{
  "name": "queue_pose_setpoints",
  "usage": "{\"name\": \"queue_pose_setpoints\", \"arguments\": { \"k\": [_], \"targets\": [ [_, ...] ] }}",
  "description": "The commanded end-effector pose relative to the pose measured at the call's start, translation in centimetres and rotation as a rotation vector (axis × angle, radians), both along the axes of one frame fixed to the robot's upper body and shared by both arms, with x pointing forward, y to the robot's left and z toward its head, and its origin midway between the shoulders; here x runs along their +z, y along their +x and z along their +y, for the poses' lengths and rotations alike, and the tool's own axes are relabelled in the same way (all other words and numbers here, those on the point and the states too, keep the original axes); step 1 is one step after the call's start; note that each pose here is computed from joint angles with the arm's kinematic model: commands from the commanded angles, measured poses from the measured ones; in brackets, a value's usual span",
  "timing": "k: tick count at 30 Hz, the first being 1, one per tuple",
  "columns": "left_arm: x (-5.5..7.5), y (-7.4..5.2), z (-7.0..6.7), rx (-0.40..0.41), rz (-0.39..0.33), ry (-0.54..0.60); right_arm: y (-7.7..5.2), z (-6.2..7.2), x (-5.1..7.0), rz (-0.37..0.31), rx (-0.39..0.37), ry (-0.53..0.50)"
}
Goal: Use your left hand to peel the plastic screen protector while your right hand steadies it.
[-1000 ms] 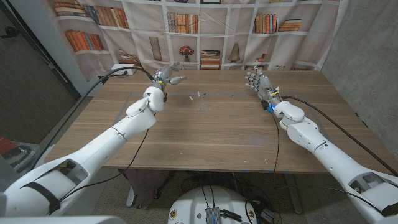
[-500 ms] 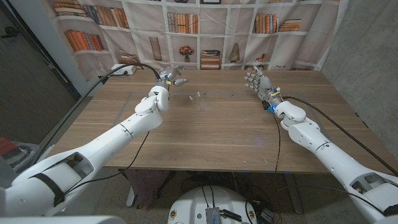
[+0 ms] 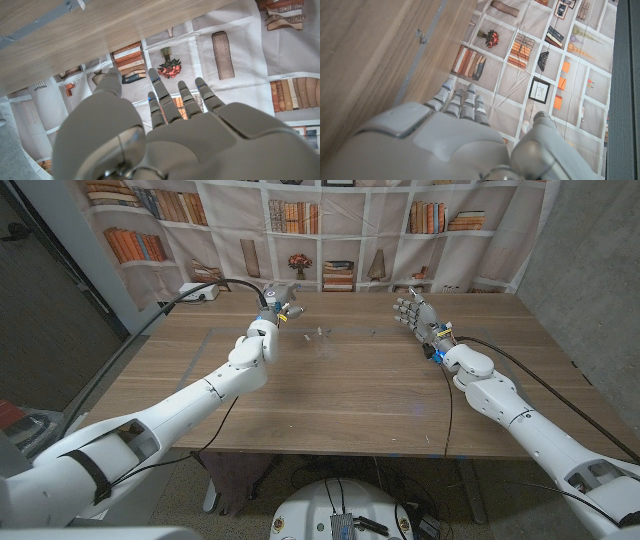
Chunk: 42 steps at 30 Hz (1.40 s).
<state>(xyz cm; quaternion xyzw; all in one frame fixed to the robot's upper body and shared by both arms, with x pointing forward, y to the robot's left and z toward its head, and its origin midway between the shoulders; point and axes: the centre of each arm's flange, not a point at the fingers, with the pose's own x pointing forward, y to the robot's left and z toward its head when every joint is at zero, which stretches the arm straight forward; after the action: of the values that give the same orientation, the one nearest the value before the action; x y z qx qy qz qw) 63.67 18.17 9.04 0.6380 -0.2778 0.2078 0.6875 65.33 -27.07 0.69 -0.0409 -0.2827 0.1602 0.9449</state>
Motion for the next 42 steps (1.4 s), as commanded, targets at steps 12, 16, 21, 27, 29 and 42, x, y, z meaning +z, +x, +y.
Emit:
{"name": "queue_pose_setpoints", "arguments": {
  "k": [12,16,21,27,29,42],
  "targets": [
    [0.7,3.1,-0.9,-0.036,0.233,0.087,0.4,-0.1,-0.1,0.001,0.015,-0.001],
    [0.5,3.4,-1.6,-0.005,0.220,0.135,0.4,-0.1,-0.1,0.000,0.015,0.007],
    [0.3,3.7,-2.2,0.000,0.211,0.168,0.4,-0.1,0.0,-0.005,0.013,0.010],
    [-0.1,4.2,-2.4,-0.012,0.228,0.188,0.4,-0.1,0.1,-0.012,0.012,0.007],
    [-0.3,4.3,-2.4,0.002,0.224,0.186,0.4,-0.1,0.2,-0.013,0.011,0.003],
    [-1.9,5.2,-2.0,0.001,0.223,0.168,0.4,0.0,0.2,-0.012,0.017,0.002]
  ]
}}
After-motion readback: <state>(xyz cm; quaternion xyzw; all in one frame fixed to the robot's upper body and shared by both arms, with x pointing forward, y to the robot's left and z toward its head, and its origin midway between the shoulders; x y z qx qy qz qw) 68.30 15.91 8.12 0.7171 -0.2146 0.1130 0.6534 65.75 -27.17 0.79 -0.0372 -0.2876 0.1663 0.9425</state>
